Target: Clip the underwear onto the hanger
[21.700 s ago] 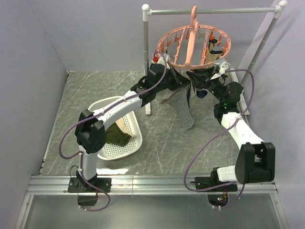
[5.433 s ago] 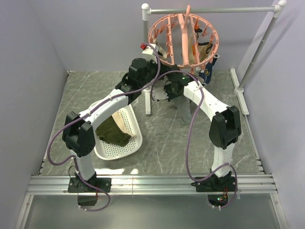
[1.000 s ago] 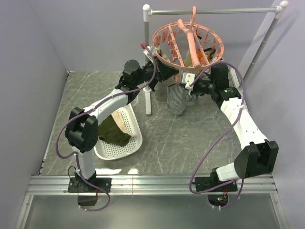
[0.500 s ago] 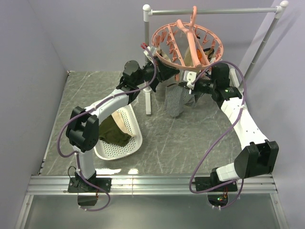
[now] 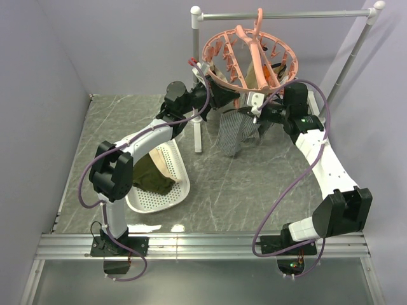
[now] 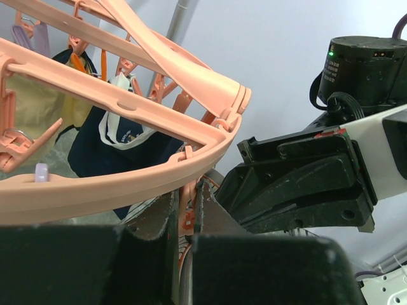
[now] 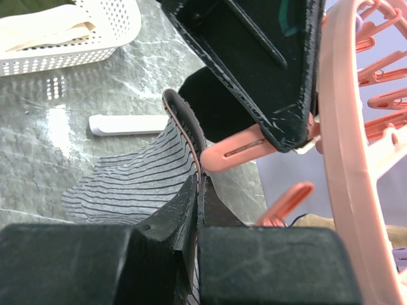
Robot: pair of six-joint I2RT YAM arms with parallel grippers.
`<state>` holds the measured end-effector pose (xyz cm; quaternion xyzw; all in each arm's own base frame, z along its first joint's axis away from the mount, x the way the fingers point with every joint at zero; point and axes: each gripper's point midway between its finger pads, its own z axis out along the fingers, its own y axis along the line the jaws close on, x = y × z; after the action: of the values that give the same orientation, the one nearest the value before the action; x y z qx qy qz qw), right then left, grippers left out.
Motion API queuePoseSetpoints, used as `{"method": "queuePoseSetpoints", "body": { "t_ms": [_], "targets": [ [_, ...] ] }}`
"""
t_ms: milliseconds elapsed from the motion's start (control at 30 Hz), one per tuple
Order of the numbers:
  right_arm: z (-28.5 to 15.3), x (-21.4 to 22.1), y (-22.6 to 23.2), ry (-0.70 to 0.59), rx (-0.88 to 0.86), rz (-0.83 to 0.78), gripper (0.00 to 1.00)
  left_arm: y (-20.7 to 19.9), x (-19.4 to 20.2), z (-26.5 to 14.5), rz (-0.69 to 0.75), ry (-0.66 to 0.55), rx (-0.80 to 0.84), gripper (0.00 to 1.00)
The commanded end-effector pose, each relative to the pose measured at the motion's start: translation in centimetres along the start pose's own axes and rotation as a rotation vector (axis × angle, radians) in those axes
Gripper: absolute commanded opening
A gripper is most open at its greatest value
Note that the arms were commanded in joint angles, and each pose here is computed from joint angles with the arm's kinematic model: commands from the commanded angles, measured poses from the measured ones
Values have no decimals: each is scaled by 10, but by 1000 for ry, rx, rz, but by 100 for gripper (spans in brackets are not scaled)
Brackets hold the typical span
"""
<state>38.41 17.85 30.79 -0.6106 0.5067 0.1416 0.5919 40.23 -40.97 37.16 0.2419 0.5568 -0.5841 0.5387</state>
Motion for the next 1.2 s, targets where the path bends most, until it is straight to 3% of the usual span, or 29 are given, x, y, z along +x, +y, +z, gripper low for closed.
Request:
{"method": "queuePoseSetpoints", "body": {
  "t_ms": [0, 700, 1167],
  "targets": [
    [-9, -26, -25, -58, 53, -52, 0, -13, 3, 1, 34, 8, 65, 0],
    [-10, -31, -34, -77, 76, -36, 0, -17, 13, 1, 12, 28, 92, 0],
    [-11, -38, -33, -107, 57, -3, 0, -15, 16, -3, 109, 19, 94, 0]
  ]
}}
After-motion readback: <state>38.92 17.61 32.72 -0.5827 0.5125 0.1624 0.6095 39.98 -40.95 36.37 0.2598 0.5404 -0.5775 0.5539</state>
